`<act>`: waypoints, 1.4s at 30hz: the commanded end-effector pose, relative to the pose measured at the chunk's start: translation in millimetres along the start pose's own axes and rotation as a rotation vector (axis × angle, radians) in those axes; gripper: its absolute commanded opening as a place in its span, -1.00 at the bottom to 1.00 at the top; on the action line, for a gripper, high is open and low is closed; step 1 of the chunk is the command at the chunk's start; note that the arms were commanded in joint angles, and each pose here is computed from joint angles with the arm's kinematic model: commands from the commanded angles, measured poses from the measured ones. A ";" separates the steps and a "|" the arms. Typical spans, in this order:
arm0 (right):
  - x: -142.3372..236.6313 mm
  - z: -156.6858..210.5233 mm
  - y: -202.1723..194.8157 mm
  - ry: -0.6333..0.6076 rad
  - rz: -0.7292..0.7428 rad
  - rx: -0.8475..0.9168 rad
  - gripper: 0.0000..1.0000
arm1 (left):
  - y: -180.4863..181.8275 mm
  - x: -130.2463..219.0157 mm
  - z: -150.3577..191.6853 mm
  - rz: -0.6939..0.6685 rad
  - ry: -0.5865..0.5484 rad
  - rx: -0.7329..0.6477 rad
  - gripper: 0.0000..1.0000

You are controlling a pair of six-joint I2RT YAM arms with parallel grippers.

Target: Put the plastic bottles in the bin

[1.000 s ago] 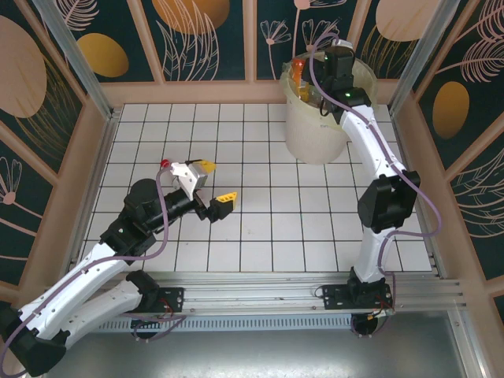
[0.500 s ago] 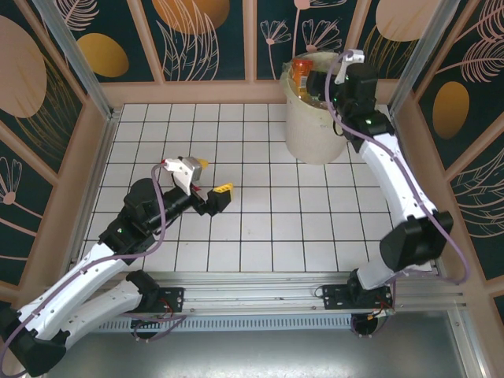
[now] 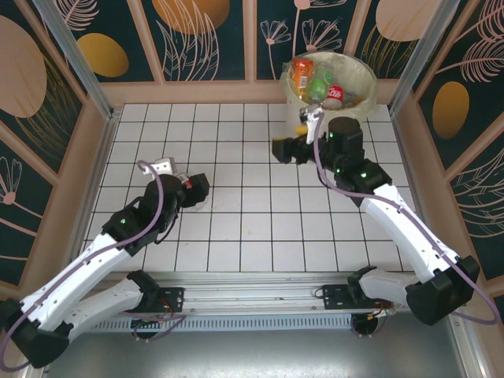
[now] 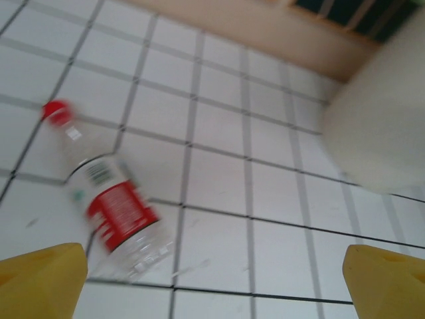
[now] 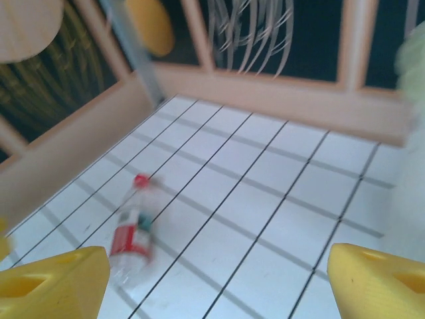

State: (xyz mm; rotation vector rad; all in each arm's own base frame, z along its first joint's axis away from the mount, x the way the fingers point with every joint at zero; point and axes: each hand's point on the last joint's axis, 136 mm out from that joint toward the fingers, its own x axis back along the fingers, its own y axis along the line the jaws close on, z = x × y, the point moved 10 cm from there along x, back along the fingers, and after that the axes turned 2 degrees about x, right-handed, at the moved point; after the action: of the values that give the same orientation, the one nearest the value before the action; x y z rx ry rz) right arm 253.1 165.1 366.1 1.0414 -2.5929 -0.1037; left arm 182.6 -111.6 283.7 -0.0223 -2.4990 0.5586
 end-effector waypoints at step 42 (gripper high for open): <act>26.5 107.3 44.6 0.191 -0.153 -0.072 0.73 | 106.4 -222.3 -25.3 -0.288 0.306 0.193 0.75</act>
State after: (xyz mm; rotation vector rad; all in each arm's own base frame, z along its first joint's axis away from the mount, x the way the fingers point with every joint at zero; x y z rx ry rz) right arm 173.2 174.8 283.4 1.1834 -2.3243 -0.1149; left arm 357.9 -39.6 145.5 0.3343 -2.0856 0.6204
